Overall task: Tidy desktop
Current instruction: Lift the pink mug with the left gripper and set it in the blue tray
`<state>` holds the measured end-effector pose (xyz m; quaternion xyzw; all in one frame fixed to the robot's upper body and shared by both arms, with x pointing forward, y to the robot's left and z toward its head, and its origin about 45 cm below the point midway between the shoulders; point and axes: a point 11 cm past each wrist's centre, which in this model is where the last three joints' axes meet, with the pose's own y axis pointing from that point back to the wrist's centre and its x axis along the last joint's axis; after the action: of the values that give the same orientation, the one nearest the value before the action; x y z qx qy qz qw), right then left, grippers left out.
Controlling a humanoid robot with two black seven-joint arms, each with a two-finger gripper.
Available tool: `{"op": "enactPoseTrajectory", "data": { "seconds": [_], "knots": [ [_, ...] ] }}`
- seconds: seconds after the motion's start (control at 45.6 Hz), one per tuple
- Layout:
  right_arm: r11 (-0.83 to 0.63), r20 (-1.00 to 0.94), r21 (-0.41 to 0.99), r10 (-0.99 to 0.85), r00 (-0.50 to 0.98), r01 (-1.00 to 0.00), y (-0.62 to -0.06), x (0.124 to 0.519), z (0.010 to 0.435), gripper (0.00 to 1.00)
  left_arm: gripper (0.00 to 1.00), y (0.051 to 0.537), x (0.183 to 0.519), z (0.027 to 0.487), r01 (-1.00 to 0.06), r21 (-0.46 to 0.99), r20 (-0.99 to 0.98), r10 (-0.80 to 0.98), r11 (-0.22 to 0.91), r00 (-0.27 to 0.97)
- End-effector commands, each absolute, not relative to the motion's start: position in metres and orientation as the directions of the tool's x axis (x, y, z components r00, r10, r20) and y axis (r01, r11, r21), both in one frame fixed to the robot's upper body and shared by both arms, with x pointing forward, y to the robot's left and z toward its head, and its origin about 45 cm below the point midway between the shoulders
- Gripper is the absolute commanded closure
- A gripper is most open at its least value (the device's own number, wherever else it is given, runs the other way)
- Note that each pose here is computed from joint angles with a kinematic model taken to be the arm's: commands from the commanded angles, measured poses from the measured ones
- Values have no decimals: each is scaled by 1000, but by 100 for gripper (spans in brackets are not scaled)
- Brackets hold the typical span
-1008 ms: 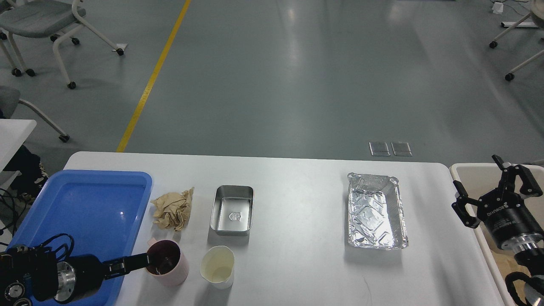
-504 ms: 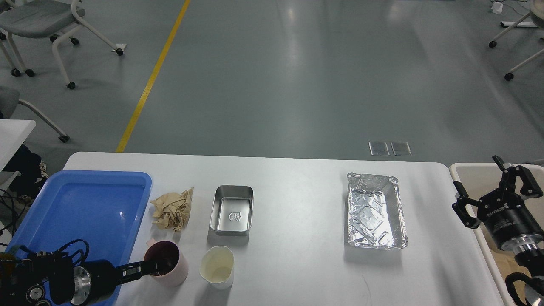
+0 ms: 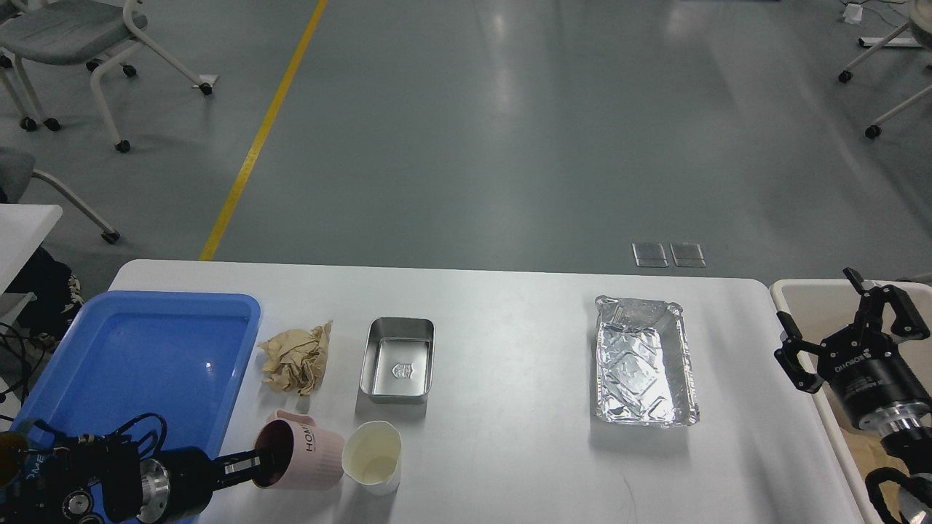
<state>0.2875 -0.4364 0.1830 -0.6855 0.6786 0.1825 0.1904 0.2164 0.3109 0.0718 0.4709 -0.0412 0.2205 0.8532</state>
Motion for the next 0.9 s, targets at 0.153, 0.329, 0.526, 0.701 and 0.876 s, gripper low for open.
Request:
{"op": "enactPoseTrajectory", "data": {
  "seconds": [0.153,0.329,0.526,0.701,0.876],
  "knots": [
    [-9,-509,-15,-861,15,-1000,-436,288,183,0,100,328,232,98,-456,773,331,333,441,883],
    [-9,-510,-16,-860,16,-1000,-435,288,183,0,100,356,239,138,-493,773,383,324,400,865],
    [-13,-513,-14,-858,18,-1000,-433,288,182,0,100,398,236,181,-503,801,415,305,324,857],
    [-13,-510,-13,-860,18,-1000,-434,288,183,0,100,435,229,206,-519,824,447,300,228,842],
    [-15,-508,-16,-861,21,-1000,-434,289,184,0,100,458,219,217,-519,838,456,304,170,836]
  ]
}}
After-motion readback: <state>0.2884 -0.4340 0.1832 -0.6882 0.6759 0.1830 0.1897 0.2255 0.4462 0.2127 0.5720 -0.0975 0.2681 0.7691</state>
